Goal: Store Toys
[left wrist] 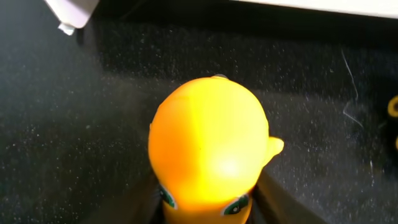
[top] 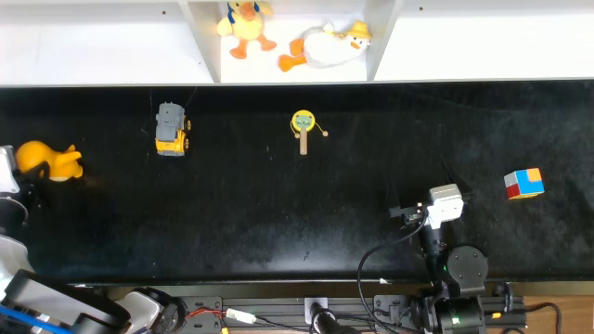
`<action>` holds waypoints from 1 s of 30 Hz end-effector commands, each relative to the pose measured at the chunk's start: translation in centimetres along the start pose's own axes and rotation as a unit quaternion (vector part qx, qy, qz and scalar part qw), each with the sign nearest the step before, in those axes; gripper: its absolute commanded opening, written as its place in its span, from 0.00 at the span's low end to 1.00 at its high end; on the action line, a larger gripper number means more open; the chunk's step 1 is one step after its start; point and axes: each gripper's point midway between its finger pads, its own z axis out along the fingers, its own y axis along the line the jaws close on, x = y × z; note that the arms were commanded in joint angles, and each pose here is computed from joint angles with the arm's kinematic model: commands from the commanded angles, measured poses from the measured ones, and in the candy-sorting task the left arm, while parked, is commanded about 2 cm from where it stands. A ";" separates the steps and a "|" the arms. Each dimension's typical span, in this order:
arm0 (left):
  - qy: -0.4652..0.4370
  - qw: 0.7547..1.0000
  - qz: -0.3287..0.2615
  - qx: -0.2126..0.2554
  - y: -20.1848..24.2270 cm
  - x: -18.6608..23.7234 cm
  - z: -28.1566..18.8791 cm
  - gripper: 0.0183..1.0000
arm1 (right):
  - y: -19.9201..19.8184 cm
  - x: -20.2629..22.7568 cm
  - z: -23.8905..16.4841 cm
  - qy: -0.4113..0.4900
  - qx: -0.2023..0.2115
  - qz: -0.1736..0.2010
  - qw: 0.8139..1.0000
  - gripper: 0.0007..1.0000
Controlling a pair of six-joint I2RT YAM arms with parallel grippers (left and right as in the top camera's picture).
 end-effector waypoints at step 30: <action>-0.093 0.996 0.014 0.010 -8.3 -18.4 3.3 0.08 | 0.3 0.4 0.0 0.000 -0.006 0.002 1.000 0.99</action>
